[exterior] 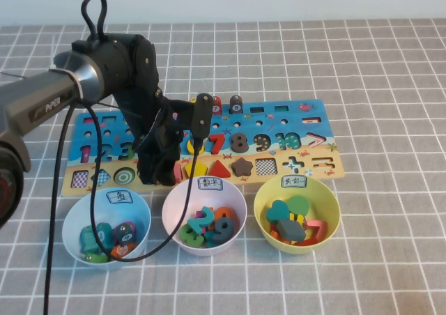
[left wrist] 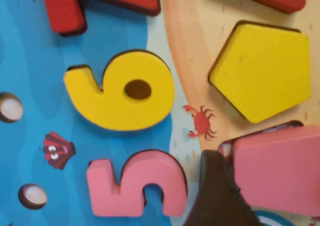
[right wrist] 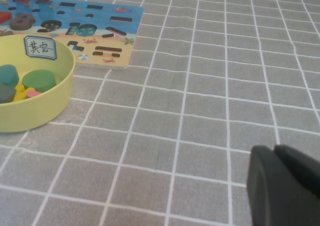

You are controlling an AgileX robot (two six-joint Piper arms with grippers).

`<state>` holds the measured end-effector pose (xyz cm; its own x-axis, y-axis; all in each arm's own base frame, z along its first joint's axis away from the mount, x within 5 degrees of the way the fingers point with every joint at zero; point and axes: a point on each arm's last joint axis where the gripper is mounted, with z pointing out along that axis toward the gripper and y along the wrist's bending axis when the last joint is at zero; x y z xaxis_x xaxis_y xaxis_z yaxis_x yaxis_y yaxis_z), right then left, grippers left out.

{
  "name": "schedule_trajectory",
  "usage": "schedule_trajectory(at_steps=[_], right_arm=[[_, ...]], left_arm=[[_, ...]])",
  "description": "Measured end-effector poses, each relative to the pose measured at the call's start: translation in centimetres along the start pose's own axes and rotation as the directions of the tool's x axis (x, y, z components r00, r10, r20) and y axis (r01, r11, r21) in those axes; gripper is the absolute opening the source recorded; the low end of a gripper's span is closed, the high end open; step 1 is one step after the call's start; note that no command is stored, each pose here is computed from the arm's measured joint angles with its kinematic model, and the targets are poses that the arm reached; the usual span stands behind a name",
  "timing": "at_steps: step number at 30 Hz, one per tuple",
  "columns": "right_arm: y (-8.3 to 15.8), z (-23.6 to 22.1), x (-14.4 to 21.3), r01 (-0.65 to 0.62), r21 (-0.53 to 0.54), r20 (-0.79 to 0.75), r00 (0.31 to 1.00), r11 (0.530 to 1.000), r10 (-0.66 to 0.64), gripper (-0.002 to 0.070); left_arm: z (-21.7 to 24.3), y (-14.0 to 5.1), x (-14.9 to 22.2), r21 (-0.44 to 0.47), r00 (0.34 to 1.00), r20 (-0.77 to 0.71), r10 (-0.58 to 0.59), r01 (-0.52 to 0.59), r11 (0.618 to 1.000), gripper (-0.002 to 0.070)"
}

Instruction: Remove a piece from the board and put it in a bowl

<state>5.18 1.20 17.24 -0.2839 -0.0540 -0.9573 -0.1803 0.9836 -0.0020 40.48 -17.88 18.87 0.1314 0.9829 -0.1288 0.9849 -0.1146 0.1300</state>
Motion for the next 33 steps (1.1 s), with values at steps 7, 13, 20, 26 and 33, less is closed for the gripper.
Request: schedule_trajectory(at_steps=[7,13,20,26,33], right_arm=[[0.0,0.0,0.0,0.0,0.0,0.0,1.0,1.0,0.0,-0.0018],[0.0,0.0,0.0,0.0,0.0,0.0,1.0,1.0,0.0,-0.0018],[0.0,0.0,0.0,0.0,0.0,0.0,1.0,1.0,0.0,-0.0018],[0.0,0.0,0.0,0.0,0.0,0.0,1.0,1.0,0.0,-0.0018],[0.0,0.0,0.0,0.0,0.0,0.0,1.0,1.0,0.0,-0.0018]], left_arm=[[0.0,0.0,0.0,0.0,1.0,0.0,0.0,0.0,1.0,0.0325],[0.0,0.0,0.0,0.0,1.0,0.0,-0.005,0.005,1.0,0.0286],[0.0,0.0,0.0,0.0,1.0,0.0,-0.006,0.006,1.0,0.0286],[0.0,0.0,0.0,0.0,1.0,0.0,-0.008,0.008,1.0,0.0286],[-0.18,0.0,0.0,-0.004,1.0,-0.001,-0.007,0.007,1.0,0.0286]])
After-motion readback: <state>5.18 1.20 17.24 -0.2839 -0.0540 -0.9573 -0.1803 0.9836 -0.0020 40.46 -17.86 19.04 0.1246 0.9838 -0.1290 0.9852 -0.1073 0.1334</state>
